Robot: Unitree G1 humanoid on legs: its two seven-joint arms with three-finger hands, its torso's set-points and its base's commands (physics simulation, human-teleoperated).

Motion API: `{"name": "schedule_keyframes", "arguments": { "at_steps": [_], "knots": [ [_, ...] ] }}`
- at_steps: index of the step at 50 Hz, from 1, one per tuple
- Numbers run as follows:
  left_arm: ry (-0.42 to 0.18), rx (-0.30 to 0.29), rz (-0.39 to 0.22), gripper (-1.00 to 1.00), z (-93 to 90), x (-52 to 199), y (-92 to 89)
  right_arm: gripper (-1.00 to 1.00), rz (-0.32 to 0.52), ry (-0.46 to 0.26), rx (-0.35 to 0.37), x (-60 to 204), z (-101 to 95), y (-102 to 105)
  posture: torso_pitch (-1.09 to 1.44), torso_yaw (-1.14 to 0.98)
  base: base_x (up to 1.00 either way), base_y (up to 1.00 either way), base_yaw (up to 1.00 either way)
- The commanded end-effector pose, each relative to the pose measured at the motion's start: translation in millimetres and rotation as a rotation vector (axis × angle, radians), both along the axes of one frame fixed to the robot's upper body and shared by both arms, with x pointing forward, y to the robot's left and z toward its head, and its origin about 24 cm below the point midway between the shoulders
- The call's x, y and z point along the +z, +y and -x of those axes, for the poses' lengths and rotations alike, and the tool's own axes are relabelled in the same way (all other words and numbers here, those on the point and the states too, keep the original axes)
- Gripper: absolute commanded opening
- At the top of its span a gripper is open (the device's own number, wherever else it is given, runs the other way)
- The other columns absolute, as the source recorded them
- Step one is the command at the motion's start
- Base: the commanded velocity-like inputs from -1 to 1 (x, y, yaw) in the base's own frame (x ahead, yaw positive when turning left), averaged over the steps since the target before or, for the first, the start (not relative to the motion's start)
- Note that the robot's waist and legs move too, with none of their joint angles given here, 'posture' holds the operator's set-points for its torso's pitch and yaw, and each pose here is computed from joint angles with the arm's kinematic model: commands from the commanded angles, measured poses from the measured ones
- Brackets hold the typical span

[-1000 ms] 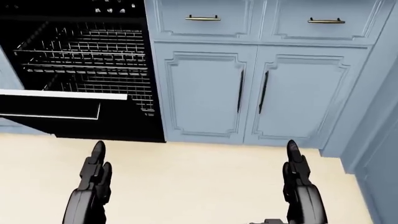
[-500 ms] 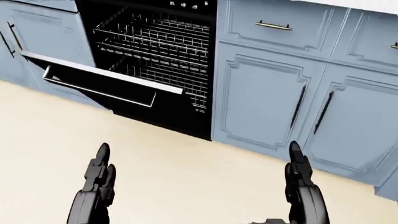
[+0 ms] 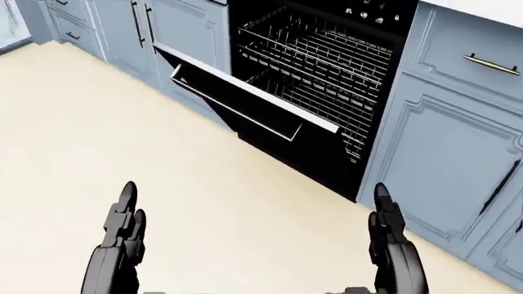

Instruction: Close the dishwasher door

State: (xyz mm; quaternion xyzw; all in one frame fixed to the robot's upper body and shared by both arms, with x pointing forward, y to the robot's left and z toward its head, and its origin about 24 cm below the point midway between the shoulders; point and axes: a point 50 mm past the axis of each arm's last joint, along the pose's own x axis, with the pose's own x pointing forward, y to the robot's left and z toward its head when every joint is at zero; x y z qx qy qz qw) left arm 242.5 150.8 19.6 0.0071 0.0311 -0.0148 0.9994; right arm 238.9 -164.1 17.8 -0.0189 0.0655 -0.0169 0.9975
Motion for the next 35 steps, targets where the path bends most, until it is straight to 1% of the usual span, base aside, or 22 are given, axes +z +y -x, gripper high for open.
{"name": "schedule_keyframes", "arguments": {
  "at_steps": [1,22,35],
  "knots": [
    [-0.078,-0.001,-0.008,1.00,-3.1,13.8,1.0,1.00,-0.001,-0.073,0.005,13.4,-3.9,1.5,0.00,0.00,0.00,0.00,0.54],
    [-0.087,0.000,-0.001,1.00,-1.4,17.4,0.6,1.00,0.003,-0.075,0.006,18.0,-3.2,2.1,0.00,0.00,0.00,0.00,0.54],
    [-0.080,-0.006,-0.004,1.00,-1.5,14.6,-1.3,1.00,0.007,-0.073,0.010,19.9,-3.9,2.6,0.00,0.00,0.00,0.00,0.54]
  ]
}}
